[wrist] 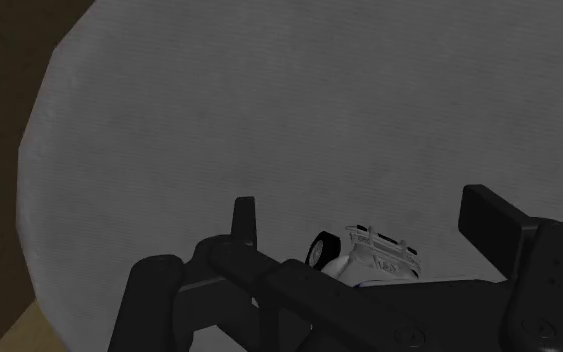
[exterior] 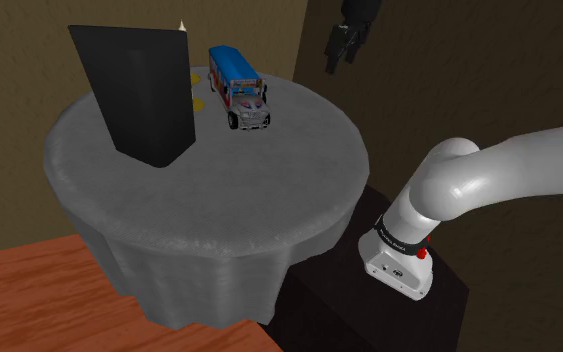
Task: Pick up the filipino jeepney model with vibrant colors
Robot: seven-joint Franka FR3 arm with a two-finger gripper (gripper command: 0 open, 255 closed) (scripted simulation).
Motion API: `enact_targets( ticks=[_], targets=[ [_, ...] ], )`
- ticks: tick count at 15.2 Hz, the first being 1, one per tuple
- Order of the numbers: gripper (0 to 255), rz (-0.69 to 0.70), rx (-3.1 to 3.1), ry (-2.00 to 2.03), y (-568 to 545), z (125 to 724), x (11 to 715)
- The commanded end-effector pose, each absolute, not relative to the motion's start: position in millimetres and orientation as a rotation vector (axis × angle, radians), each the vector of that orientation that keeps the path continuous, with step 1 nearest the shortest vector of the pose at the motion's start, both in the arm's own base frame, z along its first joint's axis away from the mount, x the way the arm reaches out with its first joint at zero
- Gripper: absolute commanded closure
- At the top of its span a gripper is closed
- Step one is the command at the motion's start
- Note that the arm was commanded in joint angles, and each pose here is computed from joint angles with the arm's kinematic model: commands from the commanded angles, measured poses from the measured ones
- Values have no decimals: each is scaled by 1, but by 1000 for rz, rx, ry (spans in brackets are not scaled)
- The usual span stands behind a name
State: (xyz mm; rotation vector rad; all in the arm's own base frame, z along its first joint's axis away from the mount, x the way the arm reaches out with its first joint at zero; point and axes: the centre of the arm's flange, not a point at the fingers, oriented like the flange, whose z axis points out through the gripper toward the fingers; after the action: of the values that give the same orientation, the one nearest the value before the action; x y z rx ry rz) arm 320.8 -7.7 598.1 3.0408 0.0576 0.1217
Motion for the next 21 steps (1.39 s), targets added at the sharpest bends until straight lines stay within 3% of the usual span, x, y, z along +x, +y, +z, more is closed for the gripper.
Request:
enact_targets(
  ticks=[1, 21],
  targets=[
    [0, 122, 3041, 58, -8, 598, 321],
    [0, 143, 2875, 1230, -47, 502, 558]
  ],
)
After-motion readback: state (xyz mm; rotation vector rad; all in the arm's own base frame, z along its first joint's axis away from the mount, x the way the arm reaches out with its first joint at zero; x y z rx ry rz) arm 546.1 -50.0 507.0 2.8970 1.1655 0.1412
